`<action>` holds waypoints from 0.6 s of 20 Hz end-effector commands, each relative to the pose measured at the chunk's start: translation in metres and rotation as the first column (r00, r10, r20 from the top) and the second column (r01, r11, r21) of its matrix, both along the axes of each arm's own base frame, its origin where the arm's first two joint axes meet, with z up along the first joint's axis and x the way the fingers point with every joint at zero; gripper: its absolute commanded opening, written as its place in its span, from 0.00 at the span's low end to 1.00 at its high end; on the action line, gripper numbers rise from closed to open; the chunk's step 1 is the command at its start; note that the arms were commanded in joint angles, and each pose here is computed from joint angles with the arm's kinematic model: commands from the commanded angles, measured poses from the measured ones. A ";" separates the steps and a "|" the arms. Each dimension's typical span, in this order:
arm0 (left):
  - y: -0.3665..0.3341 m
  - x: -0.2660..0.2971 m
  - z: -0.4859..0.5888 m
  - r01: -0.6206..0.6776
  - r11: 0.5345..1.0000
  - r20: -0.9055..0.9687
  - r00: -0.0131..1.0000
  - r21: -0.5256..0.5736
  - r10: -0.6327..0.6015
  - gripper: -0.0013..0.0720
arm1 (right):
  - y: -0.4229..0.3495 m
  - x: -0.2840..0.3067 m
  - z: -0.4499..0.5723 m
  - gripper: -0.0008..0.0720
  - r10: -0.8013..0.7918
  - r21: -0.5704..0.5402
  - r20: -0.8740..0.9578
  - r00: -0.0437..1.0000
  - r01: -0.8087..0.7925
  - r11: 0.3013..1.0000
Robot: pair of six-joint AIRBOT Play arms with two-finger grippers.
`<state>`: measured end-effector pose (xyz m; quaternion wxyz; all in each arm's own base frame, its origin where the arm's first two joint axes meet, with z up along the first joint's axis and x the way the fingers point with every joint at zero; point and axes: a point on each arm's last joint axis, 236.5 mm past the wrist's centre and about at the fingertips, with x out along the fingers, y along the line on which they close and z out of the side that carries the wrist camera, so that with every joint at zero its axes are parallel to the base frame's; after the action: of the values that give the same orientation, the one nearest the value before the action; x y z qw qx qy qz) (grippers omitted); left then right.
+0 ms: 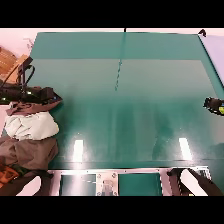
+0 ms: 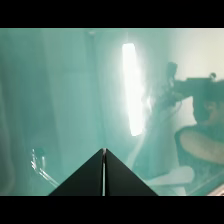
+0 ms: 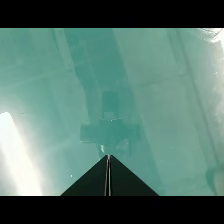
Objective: Fold the shirts.
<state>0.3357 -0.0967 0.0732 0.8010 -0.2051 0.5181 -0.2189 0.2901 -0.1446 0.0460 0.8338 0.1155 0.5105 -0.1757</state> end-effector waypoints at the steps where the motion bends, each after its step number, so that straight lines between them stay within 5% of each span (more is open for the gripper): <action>1: 0.014 0.010 -0.005 -0.031 0.997 0.035 0.999 0.065 0.028 0.04 | 0.000 0.000 0.000 0.03 -0.001 0.001 0.001 1.000 0.001 1.000; 2: 0.025 0.014 -0.009 -0.046 0.993 0.054 0.998 0.112 0.040 0.09 | -0.002 0.005 0.002 0.03 -0.002 -0.008 0.022 1.000 0.003 1.000; 4: 0.056 0.029 -0.016 -0.158 0.965 0.084 0.986 0.211 0.144 0.88 | 0.000 0.018 0.009 0.03 -0.008 0.004 0.088 0.996 0.007 1.000; 5: 0.076 0.039 -0.017 -0.218 0.937 0.130 0.973 0.273 0.189 0.96 | 0.005 0.022 0.010 0.03 -0.011 0.032 0.107 0.994 0.008 0.999; 9: 0.156 0.062 -0.022 -0.226 0.762 0.221 0.969 0.607 0.111 1.00 | 0.051 0.034 0.004 0.04 -0.046 0.261 0.164 0.985 0.002 0.965; 11: 0.177 0.051 -0.047 -0.137 0.701 0.105 0.991 0.700 0.088 1.00 | 0.066 0.036 -0.006 0.35 -0.069 0.339 0.168 0.983 0.008 0.941; 12: 0.181 0.041 -0.067 -0.072 0.690 0.017 0.996 0.720 0.087 1.00 | 0.070 0.035 -0.010 0.37 -0.075 0.357 0.166 0.983 0.011 0.934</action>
<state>0.3867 0.0426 0.0308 0.8613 0.0121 0.5079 -0.0024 0.3187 -0.0982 0.0413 0.8461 0.2324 0.4656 -0.1157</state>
